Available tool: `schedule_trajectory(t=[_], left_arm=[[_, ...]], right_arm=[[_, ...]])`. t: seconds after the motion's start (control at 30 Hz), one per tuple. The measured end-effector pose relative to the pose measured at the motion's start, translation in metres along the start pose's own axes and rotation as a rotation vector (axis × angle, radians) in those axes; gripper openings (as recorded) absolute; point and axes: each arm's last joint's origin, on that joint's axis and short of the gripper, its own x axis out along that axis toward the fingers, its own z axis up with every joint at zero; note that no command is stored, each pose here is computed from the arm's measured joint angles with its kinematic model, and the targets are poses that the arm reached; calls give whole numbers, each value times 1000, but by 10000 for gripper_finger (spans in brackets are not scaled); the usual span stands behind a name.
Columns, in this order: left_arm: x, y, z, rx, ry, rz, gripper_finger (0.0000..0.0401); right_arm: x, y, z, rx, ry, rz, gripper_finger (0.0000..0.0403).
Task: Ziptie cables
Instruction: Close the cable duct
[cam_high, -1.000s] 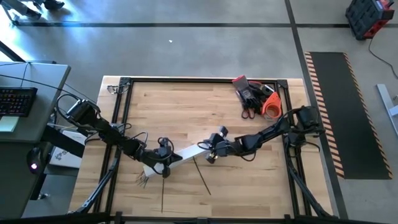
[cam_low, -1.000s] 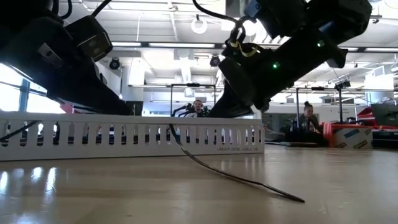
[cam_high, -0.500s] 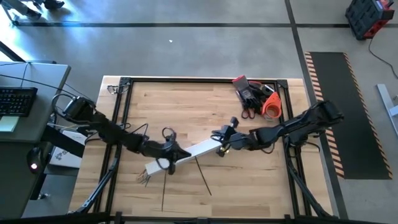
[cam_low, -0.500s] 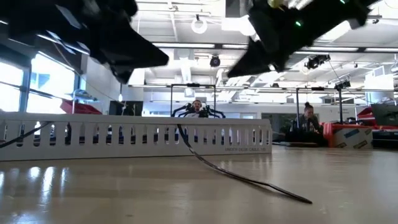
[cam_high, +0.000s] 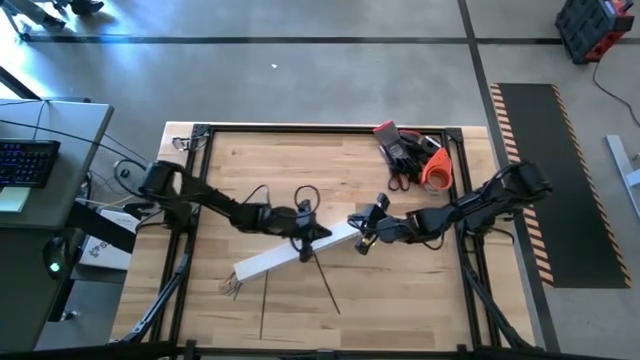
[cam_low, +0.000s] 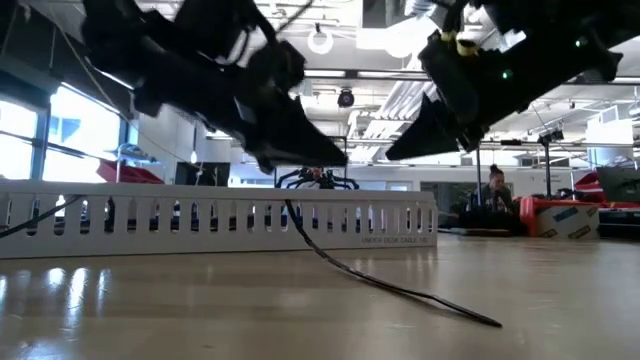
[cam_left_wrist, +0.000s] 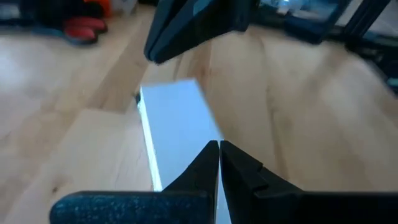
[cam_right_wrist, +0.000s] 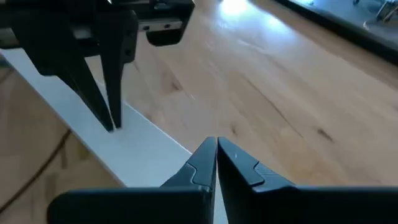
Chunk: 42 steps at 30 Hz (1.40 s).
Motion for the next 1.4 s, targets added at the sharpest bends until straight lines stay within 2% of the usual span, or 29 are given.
schedule_trajectory(t=[0.07, 0.17, 0.33, 0.5, 0.6, 0.67, 0.83, 1.0, 1.1, 1.23, 1.4], left_arm=[[11, 6, -6, -4, 34, -3, 0], [26, 11, -16, -28, 67, -15, 0], [36, 16, -27, -55, 100, -20, 0], [34, 15, -24, -34, 93, -23, 0], [28, 14, -14, -7, 79, -21, 0], [21, 13, -6, 18, 69, -20, 0], [-4, 4, 26, 89, 16, -18, 0], [-41, -15, 38, 130, 120, 10, 0], [-70, -30, 37, 71, 233, 17, 0], [-102, -60, 20, -73, 408, -16, 0], [-119, -99, -9, -232, 531, -74, 0]], right_arm=[[4, -2, -6, 5, 33, 9, 0], [12, -6, -29, 5, 128, 10, 0], [18, -8, -47, 41, 144, -50, 0], [5, -3, -34, -47, 92, -57, 0], [-5, -2, -14, -70, 21, -23, 0], [-7, -3, -6, -64, 0, 13, 0], [7, -8, -19, -75, 112, 84, 0], [20, -10, -34, -50, 181, 44, 0], [17, -12, -32, -47, 170, 8, 0], [14, -17, -29, -65, 159, -50, 0], [16, -25, -27, -68, 167, -83, 0]])
